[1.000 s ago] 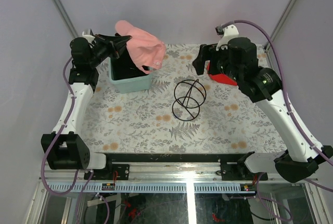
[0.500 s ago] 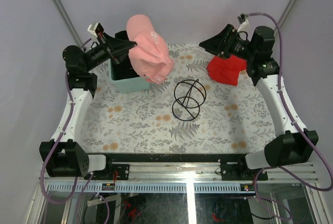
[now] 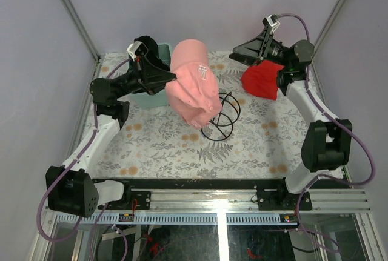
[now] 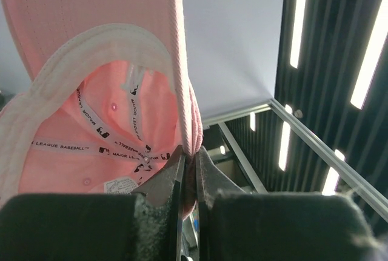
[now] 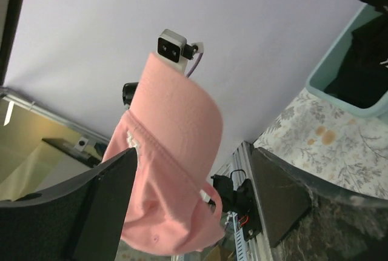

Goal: Stack the hats

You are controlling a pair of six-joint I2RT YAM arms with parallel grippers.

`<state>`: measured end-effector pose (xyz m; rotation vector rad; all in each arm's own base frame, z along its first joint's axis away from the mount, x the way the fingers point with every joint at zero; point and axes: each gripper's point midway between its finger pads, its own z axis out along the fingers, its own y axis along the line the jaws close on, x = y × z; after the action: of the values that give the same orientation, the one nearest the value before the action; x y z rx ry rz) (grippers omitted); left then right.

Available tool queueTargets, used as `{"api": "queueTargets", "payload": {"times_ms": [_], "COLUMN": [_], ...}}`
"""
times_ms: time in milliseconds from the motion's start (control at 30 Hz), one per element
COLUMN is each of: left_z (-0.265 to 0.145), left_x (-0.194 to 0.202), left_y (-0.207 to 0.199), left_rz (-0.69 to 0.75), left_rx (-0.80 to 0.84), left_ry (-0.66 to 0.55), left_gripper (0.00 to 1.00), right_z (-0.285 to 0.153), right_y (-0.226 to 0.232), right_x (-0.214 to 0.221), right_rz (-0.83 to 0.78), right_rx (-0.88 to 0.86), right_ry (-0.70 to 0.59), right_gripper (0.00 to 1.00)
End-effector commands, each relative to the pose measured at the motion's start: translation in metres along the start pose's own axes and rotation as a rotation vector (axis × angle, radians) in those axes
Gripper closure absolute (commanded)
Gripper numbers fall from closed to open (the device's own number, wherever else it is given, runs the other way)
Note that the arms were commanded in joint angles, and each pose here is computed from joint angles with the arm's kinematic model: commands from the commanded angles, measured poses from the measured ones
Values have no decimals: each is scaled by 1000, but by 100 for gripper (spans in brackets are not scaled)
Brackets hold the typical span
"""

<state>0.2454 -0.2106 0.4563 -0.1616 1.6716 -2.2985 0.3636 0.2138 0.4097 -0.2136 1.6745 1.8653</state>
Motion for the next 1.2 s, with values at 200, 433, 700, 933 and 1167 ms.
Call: {"api": "queueTargets", "payload": {"times_ms": [200, 433, 700, 933, 1167], "left_z": [29, 26, 29, 27, 29], "left_x": [54, 67, 70, 72, 62], "left_y": [-28, -18, -23, -16, -14], "left_rz": [-89, -159, -196, -226, -229], "left_rx": [76, -100, -151, -180, -190], "left_ry": [111, 124, 167, 194, 195], "left_gripper": [100, 100, 100, 100, 100], "right_z": [20, 14, 25, 35, 28], "right_y": [20, 27, 32, 41, 44], "right_x": [15, 5, 41, 65, 86], "right_rz": [-162, -283, -275, -271, -243], "right_rx": [-185, -238, -267, -299, -290], "right_ry": [176, 230, 342, 414, 453], "right_gripper": [19, 20, 20, 20, 52]}}
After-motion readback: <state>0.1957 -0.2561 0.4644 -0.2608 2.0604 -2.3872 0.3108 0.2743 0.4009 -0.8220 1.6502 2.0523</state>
